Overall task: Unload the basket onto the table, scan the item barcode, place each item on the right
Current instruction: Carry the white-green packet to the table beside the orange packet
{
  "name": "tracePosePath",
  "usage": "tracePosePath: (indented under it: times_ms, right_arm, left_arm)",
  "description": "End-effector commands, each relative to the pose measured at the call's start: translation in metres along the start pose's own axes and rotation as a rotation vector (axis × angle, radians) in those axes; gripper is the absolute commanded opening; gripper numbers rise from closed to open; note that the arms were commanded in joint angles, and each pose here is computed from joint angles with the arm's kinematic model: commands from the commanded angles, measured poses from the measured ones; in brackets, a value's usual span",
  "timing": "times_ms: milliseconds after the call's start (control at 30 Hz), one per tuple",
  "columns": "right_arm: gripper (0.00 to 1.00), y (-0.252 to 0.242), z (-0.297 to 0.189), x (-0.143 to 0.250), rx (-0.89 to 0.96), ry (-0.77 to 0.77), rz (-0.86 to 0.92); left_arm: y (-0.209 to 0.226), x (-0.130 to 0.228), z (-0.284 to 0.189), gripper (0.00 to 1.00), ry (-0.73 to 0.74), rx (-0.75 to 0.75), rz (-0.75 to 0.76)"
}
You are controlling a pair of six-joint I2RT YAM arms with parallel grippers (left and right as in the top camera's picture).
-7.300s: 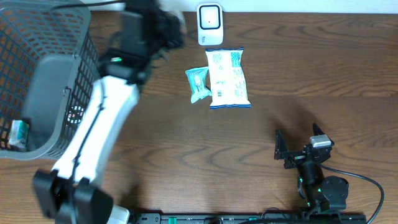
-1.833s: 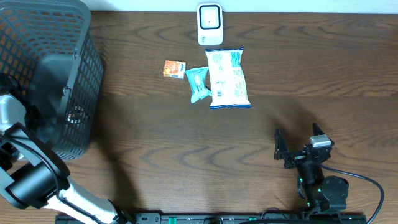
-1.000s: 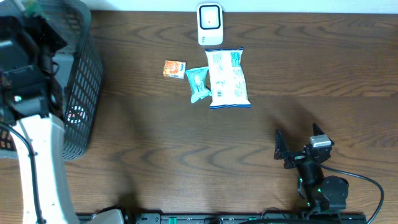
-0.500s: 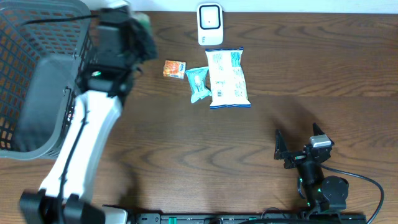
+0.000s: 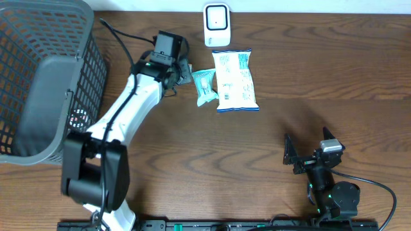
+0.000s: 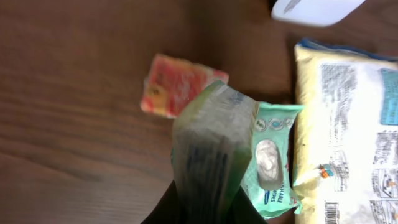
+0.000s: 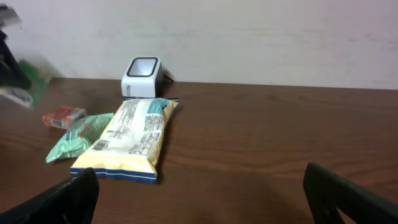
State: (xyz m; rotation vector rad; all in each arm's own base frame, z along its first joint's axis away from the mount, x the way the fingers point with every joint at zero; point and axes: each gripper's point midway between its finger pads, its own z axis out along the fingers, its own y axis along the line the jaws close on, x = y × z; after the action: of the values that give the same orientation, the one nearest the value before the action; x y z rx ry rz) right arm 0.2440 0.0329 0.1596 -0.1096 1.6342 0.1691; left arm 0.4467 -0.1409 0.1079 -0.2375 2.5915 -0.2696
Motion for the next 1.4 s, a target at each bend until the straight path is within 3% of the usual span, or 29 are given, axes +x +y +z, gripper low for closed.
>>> tracePosePath:
  times_ms: [0, 233, 500, 667, 733, 1167, 1367]
  right_arm:
    - [0.99, 0.003, 0.000, 0.001, -0.012, 0.000, 0.006]
    - [0.99, 0.003, 0.000, 0.001, -0.012, 0.000, 0.006]
    - [0.99, 0.003, 0.000, 0.001, -0.012, 0.000, 0.006]
    - [0.99, 0.003, 0.000, 0.001, -0.012, 0.000, 0.006]
    - [0.99, 0.003, 0.000, 0.001, -0.012, 0.000, 0.006]
    - [0.99, 0.003, 0.000, 0.000, -0.012, 0.000, 0.006]
    - [0.99, 0.003, 0.000, 0.001, -0.012, 0.000, 0.006]
  left_arm:
    - [-0.016, 0.021, 0.014, 0.08, 0.095, 0.072, -0.072]
    - [-0.012, 0.054, 0.042, 0.09, 0.228, 0.067, -0.084]
    - [-0.009, 0.055, 0.047, 0.17, 0.231, 0.054, -0.067]
    - [-0.009, 0.054, 0.047, 0.46, 0.226, 0.055, -0.067]
    - [-0.008, 0.051, 0.048, 0.51, 0.218, 0.058, -0.067]
    - [0.028, -0.019, -0.006, 0.50, 0.037, 0.080, -0.169]
    - [0.034, -0.033, -0.031, 0.50, -0.014, 0.090, -0.186]
